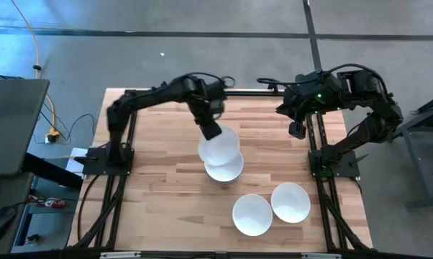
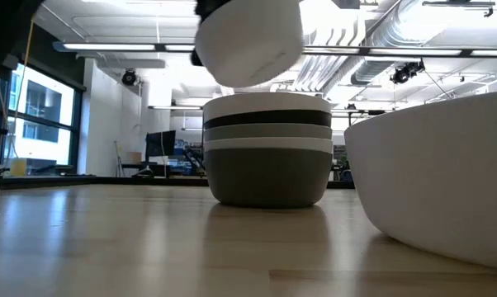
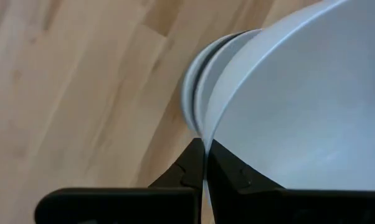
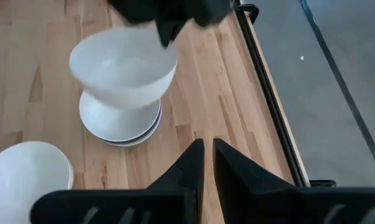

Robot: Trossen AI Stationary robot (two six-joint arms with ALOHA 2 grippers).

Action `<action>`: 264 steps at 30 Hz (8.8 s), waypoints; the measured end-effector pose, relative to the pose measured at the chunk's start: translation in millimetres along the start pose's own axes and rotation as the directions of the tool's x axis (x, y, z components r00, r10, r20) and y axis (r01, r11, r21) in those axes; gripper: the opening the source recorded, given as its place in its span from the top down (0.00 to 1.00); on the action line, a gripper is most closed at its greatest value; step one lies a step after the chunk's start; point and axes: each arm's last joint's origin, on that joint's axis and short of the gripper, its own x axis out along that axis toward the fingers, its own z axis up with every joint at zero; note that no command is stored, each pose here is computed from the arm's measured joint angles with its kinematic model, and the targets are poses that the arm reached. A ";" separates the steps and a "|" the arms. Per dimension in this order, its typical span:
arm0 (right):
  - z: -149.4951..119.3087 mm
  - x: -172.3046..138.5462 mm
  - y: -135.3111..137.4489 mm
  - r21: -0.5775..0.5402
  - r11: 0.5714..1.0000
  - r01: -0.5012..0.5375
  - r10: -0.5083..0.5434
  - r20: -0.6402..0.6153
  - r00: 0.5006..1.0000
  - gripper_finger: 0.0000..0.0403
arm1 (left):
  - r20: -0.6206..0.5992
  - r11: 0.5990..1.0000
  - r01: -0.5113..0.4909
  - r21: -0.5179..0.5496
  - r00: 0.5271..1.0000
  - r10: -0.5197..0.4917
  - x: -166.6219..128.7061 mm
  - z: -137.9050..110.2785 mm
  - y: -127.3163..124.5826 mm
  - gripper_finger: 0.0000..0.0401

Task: Nest bowls inside each other
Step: Stack the white bowl on top of the white bowl

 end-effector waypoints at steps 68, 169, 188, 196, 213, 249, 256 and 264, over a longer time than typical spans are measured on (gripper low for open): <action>-13.4 -26.5 1.8 0.080 0.996 -0.033 0.027 0.070 0.997 0.94 | -0.264 0.981 -0.165 0.104 0.946 0.187 112.8 21.3 -33.9 1.00; -44.1 -109.5 -16.2 -0.164 0.987 0.003 0.082 0.509 0.857 0.94 | 0.395 0.725 0.170 0.668 0.744 -0.538 19.6 -3.0 -227.4 0.56; -108.0 -21.1 11.0 0.340 0.880 -0.333 0.388 -0.109 0.915 0.94 | 0.363 0.731 0.165 0.662 0.783 -0.506 23.6 -6.0 -224.2 0.56; -153.8 46.3 30.3 0.448 0.832 -0.327 0.515 -0.405 0.756 0.94 | 0.354 0.734 0.166 0.658 0.793 -0.496 24.6 -6.9 -223.3 0.56; -156.6 75.8 41.7 0.320 0.752 -0.577 0.656 -0.278 0.702 0.93 | 0.354 0.727 0.156 0.669 0.793 -0.496 24.5 -7.0 -223.2 0.56; -222.9 147.9 66.1 0.350 0.795 -0.496 0.606 -0.498 0.620 0.72 | 0.375 0.740 0.134 0.660 0.794 -0.478 24.7 -7.3 -224.0 0.56; -229.8 164.1 76.6 0.389 0.807 -0.444 0.587 -0.444 0.677 0.72 | 0.410 0.757 0.090 0.647 0.795 -0.446 24.8 -6.6 -223.4 0.56; -246.2 175.2 80.2 0.438 0.841 -0.318 0.517 -0.477 0.711 0.72 | 0.432 0.832 0.041 0.552 0.840 -0.329 29.4 -9.4 -217.2 0.56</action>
